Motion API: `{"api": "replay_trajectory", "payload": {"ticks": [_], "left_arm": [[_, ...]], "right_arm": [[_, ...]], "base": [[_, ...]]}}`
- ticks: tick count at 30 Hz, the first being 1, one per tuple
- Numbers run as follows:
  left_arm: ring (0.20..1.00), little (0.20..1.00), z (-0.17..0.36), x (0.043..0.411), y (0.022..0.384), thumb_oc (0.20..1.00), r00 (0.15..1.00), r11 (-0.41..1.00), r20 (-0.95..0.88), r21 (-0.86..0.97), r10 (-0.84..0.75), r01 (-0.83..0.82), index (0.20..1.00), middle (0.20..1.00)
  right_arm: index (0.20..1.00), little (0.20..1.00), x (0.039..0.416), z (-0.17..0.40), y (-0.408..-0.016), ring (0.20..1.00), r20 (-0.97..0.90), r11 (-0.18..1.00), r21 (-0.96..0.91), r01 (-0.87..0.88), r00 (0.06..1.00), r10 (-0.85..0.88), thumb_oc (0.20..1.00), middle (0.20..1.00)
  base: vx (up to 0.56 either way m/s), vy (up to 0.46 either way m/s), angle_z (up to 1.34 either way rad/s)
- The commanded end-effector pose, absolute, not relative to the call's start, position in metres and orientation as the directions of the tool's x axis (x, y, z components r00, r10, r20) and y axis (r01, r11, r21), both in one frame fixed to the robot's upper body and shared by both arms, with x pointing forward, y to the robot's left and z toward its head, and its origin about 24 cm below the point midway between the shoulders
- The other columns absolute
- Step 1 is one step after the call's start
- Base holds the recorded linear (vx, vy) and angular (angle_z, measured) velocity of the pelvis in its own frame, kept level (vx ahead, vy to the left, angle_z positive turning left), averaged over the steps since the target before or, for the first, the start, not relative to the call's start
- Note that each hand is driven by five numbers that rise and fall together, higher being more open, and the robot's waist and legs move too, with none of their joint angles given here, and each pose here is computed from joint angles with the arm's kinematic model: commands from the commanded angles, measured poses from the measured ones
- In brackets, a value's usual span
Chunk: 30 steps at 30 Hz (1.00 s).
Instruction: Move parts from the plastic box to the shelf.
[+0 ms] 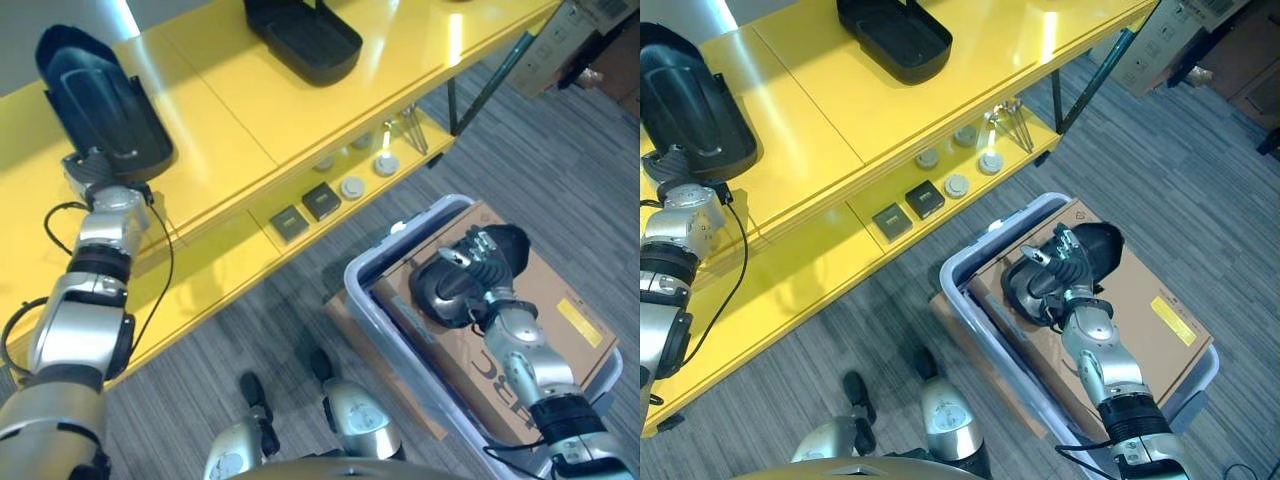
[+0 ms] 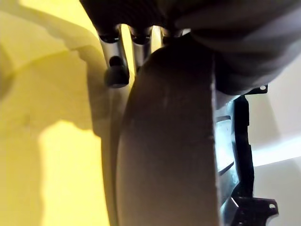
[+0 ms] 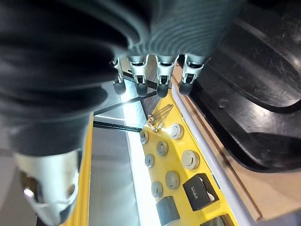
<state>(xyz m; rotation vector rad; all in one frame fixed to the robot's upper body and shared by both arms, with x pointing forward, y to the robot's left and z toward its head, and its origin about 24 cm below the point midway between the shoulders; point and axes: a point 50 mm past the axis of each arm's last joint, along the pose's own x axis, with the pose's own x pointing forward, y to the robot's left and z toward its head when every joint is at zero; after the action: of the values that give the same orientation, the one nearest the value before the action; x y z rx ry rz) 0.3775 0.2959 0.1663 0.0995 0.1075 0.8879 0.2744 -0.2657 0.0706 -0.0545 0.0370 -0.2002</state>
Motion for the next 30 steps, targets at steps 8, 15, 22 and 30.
{"api": "replay_trajectory", "payload": {"ticks": [8, 15, 22, 30], "left_arm": [[0.200, 0.200, 0.101, 0.360, 0.302, 0.200, 0.557, 0.609, -0.250, 0.252, 0.792, -0.752, 0.200, 0.200], [1.000, 1.000, 0.092, 0.357, 0.302, 1.000, 0.554, 0.623, -0.299, 0.241, 0.777, -0.744, 1.000, 1.000], [1.000, 1.000, 0.086, 0.356, 0.301, 1.000, 0.566, 0.643, -0.323, 0.228, 0.758, -0.731, 1.000, 1.000], [1.000, 1.000, 0.081, 0.355, 0.297, 1.000, 0.594, 0.662, -0.295, 0.281, 0.748, -0.694, 1.000, 1.000]], "right_arm": [[1.000, 1.000, 0.270, 0.071, -0.266, 1.000, 0.004, 0.979, -0.050, 0.197, 0.980, -0.197, 1.000, 1.000], [1.000, 1.000, 0.270, 0.069, -0.266, 1.000, -0.007, 0.978, -0.057, 0.201, 0.979, -0.202, 1.000, 1.000], [1.000, 1.000, 0.271, 0.068, -0.266, 1.000, -0.008, 0.978, -0.056, 0.201, 0.979, -0.202, 1.000, 1.000], [1.000, 1.000, 0.269, 0.066, -0.266, 1.000, -0.022, 0.979, -0.058, 0.198, 0.980, -0.199, 1.000, 1.000]], "base": [[0.02, -0.013, 0.00], [0.00, 0.000, 0.00], [0.00, 0.000, 0.00], [0.00, 0.000, 0.00]]}}
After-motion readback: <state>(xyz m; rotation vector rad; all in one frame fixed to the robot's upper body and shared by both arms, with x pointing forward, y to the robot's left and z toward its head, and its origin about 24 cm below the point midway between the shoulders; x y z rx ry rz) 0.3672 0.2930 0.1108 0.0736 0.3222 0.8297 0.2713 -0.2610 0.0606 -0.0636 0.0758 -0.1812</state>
